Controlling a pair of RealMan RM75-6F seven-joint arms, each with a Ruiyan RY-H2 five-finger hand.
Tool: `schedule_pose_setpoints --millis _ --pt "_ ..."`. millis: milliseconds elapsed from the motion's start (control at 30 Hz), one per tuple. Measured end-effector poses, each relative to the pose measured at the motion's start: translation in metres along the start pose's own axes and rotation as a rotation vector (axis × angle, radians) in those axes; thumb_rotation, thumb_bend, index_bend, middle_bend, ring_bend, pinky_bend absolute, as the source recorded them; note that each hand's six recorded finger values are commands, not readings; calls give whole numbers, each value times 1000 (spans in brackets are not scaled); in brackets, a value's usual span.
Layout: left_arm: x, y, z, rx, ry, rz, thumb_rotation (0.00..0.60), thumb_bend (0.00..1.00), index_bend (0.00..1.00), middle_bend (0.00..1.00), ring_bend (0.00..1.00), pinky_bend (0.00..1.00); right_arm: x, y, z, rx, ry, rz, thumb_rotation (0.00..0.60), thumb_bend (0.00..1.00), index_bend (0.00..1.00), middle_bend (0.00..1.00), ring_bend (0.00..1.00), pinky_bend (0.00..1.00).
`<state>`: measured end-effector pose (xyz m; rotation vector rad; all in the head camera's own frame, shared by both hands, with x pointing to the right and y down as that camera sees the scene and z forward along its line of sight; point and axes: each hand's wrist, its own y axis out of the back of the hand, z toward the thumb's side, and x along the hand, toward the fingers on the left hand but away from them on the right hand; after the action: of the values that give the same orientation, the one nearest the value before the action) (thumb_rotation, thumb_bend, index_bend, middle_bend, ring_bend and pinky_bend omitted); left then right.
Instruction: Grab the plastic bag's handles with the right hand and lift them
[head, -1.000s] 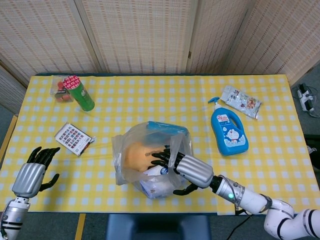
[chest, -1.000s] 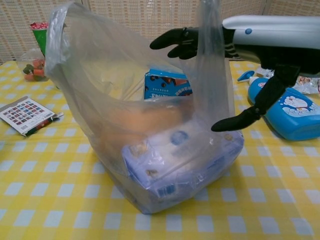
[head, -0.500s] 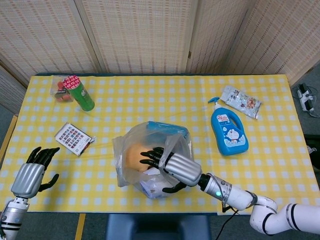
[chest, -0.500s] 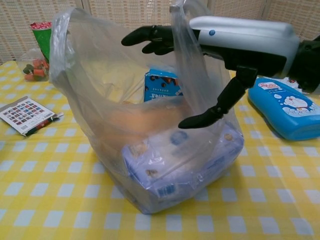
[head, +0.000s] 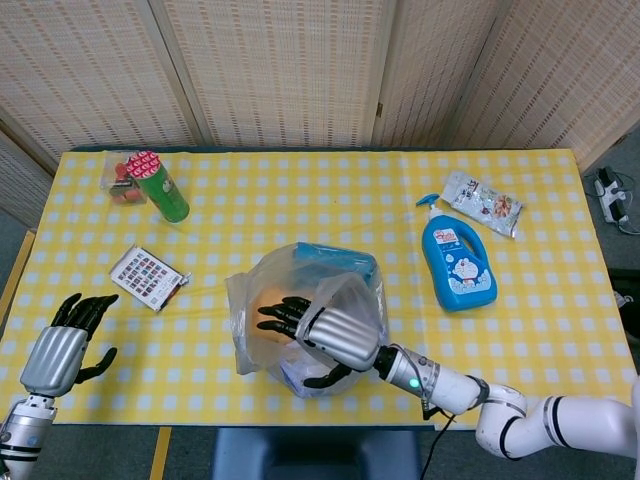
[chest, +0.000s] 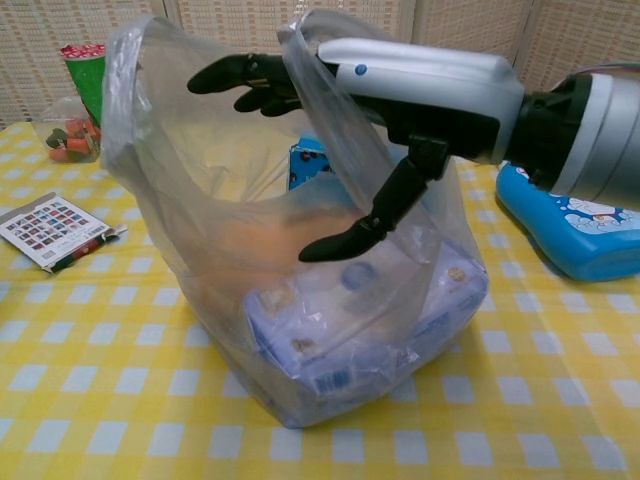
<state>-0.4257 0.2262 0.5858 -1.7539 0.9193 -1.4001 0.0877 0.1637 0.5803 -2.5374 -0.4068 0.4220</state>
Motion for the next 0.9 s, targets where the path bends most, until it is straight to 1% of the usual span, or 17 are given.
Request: schedule_pose_setpoints --millis 267,433,900 --pt "0 1 0 -5 -3 2 600 382 137 202 173 112 -12 -3 6 -34 34 -8 600 211 0 0 0 0" --pt "-1 1 0 -8 -5 2 600 382 137 202 173 113 -21 -5 7 -63 42 -12 600 212 0 0 0 0" --pt "-1 4 -1 -18 -8 7 600 382 137 202 174 112 -49 -13 8 -69 44 22 600 209 0 0 0 0"
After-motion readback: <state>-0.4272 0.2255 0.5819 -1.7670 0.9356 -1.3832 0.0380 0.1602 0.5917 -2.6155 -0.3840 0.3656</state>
